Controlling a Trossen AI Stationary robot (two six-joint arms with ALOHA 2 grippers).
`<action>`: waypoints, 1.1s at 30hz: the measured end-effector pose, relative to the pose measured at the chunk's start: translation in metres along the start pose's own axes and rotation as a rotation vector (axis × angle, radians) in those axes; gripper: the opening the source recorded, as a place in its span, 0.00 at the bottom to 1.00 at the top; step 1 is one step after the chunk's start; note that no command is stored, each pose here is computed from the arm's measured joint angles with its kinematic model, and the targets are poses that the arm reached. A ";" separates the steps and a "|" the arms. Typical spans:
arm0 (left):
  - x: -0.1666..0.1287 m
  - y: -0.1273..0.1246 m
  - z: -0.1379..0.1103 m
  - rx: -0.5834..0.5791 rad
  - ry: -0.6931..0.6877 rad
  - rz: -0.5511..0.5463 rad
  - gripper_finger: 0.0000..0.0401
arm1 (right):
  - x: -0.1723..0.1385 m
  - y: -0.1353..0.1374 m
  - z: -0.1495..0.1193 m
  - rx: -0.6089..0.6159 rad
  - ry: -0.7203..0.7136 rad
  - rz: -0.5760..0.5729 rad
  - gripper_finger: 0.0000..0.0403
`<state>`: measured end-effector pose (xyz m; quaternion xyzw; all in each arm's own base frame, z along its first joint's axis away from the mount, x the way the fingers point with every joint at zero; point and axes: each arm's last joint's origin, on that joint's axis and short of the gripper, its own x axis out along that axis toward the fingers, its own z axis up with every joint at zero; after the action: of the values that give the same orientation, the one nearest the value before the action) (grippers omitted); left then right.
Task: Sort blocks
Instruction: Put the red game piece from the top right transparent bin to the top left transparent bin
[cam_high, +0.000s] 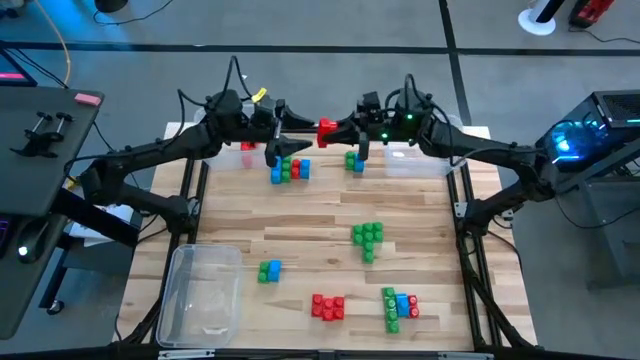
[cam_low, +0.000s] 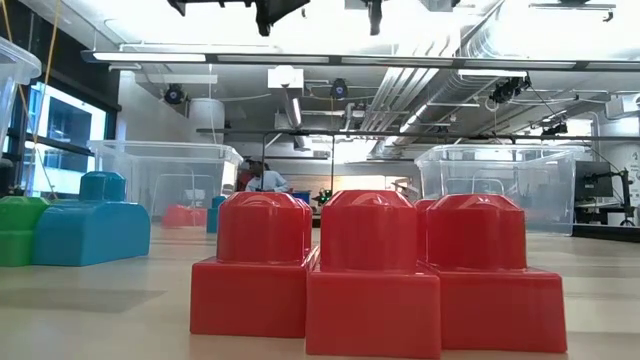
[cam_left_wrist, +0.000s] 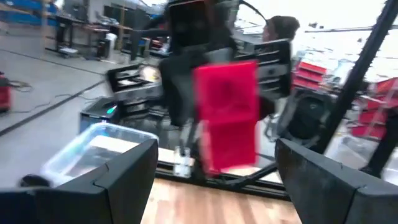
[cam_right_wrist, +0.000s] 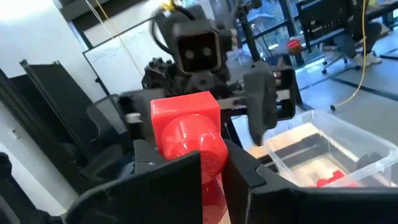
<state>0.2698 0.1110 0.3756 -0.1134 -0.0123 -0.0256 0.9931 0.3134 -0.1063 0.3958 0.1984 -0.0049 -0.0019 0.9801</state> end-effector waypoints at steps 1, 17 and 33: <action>0.002 -0.002 -0.001 -0.008 0.004 -0.009 0.77 | 0.002 -0.002 -0.001 0.001 0.003 -0.002 0.00; 0.021 -0.002 -0.016 -0.075 0.017 0.062 0.77 | 0.008 -0.006 -0.006 0.011 0.016 -0.007 0.00; 0.020 -0.001 -0.016 -0.078 0.017 0.081 0.20 | 0.011 0.003 -0.010 -0.056 0.006 -0.042 0.03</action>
<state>0.2897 0.1053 0.3610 -0.1523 0.0016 0.0133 0.9882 0.3242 -0.1001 0.3878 0.1709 0.0025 -0.0218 0.9850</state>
